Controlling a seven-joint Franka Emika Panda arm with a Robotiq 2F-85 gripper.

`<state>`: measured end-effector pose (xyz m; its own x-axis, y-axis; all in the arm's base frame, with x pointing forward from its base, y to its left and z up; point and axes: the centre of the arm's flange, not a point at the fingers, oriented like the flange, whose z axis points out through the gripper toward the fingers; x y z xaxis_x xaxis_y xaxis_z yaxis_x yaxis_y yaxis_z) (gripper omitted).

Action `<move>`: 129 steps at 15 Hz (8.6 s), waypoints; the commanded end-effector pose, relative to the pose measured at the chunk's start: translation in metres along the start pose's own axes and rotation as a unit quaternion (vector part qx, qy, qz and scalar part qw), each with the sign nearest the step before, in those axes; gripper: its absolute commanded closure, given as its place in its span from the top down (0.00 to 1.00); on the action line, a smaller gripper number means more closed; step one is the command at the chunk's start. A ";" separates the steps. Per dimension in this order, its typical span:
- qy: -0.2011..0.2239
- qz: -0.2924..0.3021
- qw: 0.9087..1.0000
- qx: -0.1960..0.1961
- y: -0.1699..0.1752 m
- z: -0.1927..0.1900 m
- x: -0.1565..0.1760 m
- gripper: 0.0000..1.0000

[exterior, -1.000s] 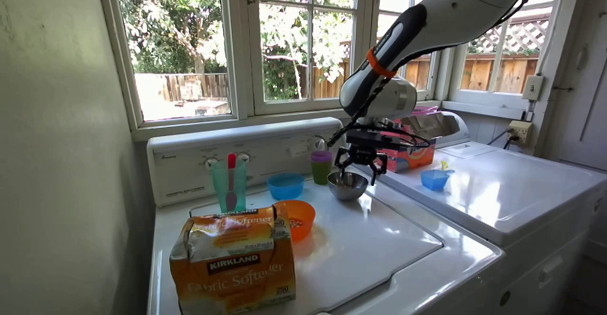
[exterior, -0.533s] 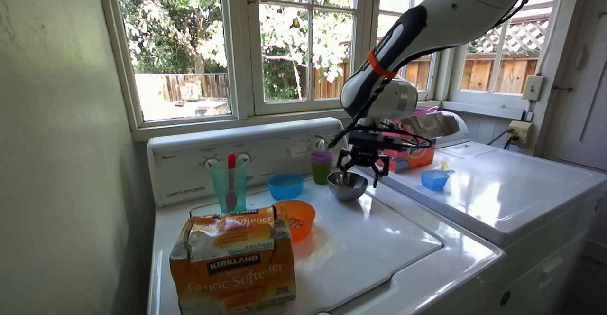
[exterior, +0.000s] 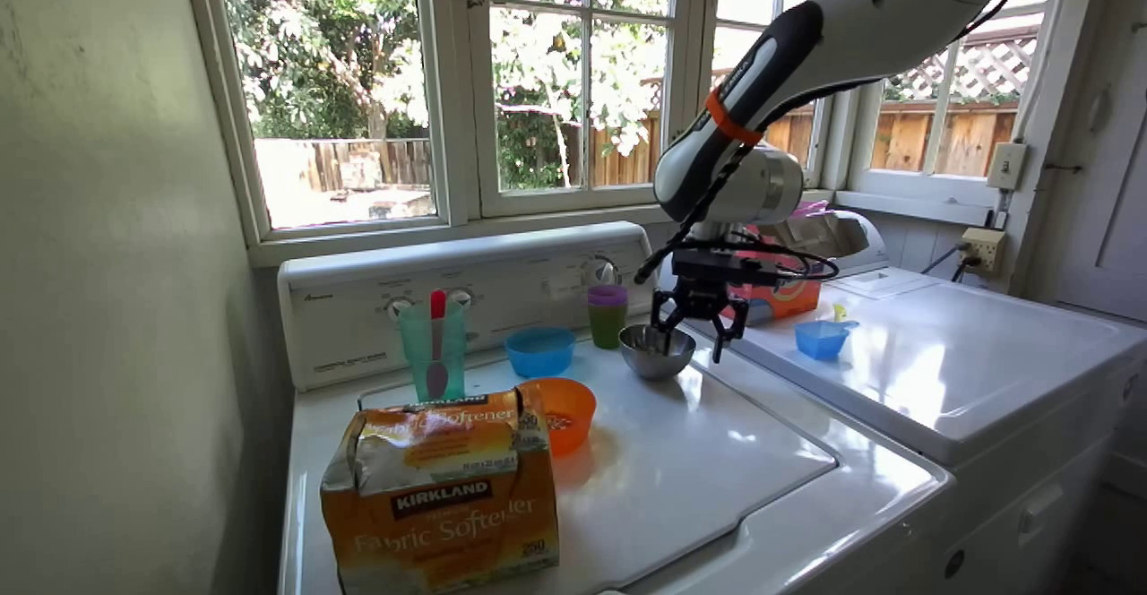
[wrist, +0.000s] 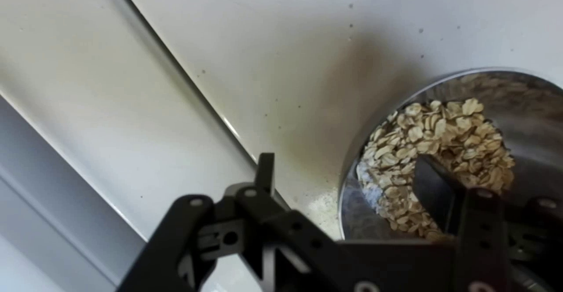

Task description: Pour the contents in the silver bowl into the orange bowl

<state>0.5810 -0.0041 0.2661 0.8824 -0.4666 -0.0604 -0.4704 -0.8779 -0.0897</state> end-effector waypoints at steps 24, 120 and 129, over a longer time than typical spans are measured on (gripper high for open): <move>0.031 -0.034 0.999 0.015 0.005 -0.040 -0.031 0.01; 0.277 -0.186 0.761 -0.557 -0.291 -0.027 -0.277 0.01; 0.309 -0.204 0.715 -0.593 -0.316 -0.013 -0.259 0.01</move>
<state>0.4905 0.3745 0.3271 0.9544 0.1935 0.2272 -0.1577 -0.3191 0.9345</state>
